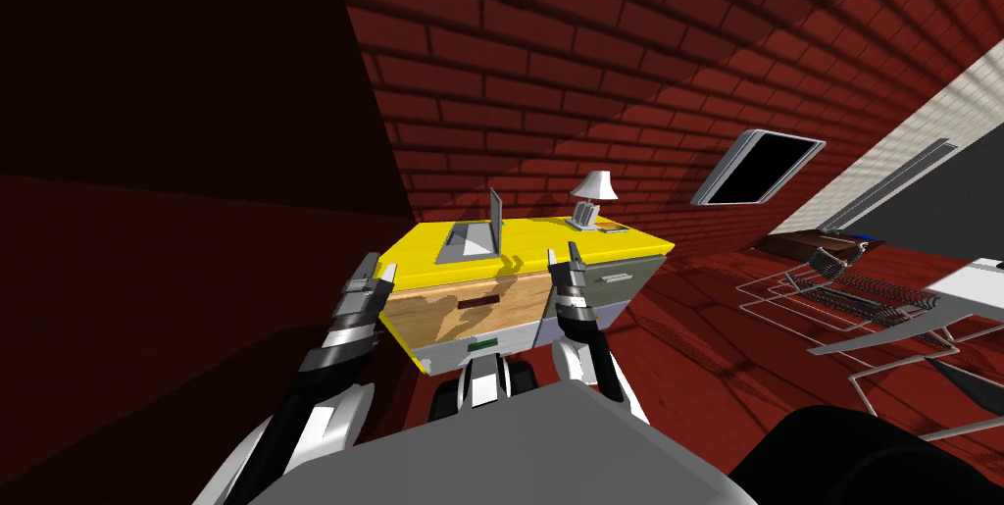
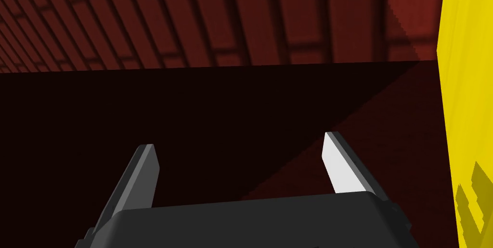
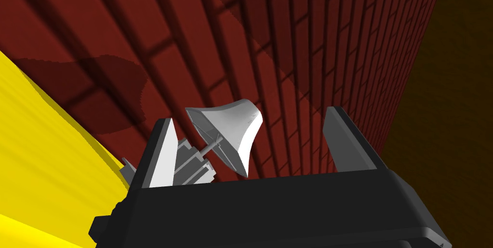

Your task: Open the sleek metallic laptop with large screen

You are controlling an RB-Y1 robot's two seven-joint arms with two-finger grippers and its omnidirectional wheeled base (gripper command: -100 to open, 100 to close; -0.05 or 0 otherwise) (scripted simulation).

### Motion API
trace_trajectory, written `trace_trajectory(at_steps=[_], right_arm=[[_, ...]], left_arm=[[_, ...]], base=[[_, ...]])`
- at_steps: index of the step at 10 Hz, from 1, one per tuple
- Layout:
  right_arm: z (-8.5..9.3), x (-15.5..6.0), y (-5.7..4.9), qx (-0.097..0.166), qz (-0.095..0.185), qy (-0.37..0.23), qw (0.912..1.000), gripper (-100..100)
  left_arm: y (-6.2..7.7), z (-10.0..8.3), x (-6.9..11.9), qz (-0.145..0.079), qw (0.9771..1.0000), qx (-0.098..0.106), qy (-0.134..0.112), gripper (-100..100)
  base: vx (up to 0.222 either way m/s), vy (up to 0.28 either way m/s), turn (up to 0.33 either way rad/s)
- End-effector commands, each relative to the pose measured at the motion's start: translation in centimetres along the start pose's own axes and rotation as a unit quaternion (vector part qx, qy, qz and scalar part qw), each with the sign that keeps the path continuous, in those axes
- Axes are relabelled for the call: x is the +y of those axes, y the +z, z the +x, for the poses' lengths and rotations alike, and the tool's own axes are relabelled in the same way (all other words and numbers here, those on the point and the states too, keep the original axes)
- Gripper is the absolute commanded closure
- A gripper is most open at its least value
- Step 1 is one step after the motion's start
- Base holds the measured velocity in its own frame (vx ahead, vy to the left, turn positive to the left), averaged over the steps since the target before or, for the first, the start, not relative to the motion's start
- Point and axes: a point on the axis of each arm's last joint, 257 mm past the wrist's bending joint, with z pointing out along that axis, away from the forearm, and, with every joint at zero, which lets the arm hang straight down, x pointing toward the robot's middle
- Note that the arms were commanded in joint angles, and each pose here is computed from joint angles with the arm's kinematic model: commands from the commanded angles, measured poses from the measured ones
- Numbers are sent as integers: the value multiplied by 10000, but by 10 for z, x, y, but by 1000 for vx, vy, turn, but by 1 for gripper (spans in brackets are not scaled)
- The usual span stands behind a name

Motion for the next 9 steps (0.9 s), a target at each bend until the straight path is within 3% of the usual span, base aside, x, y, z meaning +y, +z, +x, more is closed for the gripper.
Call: trace_trajectory(at_steps=[1, 9], right_arm=[[0, 0, 0, 0, 0, 0, 10000, 0], [0, 0, 0, 0, 0, 0, 10000, 0]], left_arm=[[13, 3, -2, -77, 9998, 150, 135, -100], [38, 4, 1, -389, 9984, 262, 319, -100]], base=[[3, -65, -22], [4, -45, -15]])
